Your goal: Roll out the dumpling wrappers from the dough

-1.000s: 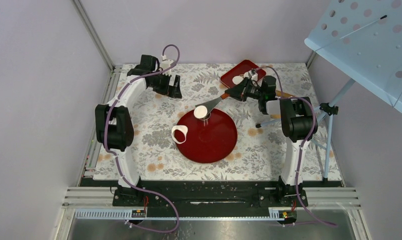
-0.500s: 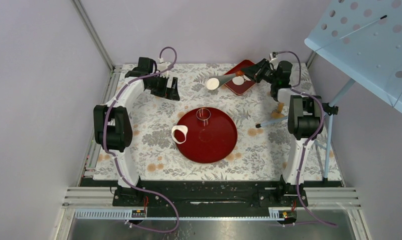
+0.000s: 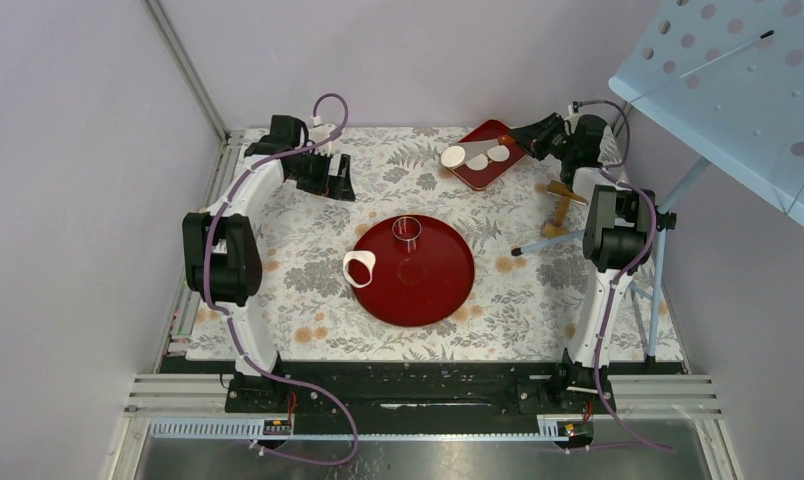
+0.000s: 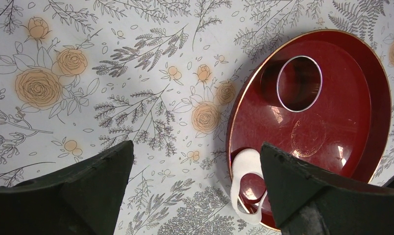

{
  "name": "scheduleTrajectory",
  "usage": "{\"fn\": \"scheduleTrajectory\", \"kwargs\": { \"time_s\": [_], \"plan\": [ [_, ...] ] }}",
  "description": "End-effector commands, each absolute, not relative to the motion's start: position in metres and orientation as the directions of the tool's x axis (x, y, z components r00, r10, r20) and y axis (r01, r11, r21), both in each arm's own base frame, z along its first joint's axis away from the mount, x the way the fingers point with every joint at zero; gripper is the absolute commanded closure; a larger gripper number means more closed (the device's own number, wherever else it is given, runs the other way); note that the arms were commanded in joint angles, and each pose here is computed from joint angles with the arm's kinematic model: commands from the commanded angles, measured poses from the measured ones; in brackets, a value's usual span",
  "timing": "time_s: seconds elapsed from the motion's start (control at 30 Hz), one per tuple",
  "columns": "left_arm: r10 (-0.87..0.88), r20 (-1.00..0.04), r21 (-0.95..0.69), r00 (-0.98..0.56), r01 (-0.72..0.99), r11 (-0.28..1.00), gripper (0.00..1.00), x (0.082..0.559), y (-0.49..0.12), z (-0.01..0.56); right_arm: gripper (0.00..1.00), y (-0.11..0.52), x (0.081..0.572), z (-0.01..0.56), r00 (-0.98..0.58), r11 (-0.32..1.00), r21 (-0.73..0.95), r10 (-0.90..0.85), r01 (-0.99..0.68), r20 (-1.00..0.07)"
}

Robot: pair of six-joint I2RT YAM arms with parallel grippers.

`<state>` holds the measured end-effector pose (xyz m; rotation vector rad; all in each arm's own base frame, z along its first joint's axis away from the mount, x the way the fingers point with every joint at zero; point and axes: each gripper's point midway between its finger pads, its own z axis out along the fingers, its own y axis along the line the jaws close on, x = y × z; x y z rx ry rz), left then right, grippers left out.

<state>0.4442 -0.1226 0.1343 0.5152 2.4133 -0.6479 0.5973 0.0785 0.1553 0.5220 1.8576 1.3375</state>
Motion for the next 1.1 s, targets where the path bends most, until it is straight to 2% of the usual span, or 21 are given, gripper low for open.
{"fn": "scheduleTrajectory", "kwargs": {
  "time_s": [0.0,0.23,0.5,1.07],
  "plan": [
    [0.203,-0.688,-0.292,-0.697,0.521,0.802,0.01,0.451,-0.120,0.159,1.00,0.062,0.611,0.185,-0.546,0.450,0.875,0.694,-0.180,-0.470],
    [0.199,-0.682,-0.298,-0.704,0.516,0.803,0.01,0.450,-0.118,0.156,1.00,0.042,0.616,0.186,-0.494,0.567,0.806,0.658,-0.172,-0.568],
    [0.195,-0.680,-0.299,-0.707,0.510,0.806,0.01,0.448,-0.115,0.155,1.00,0.018,0.623,0.188,-0.440,0.637,0.760,0.651,-0.126,-0.619],
    [0.187,-0.674,-0.310,-0.714,0.504,0.806,0.01,0.448,-0.115,0.152,1.00,0.003,0.623,0.208,-0.385,0.878,0.449,0.361,-0.168,-0.849]
  ]
}}
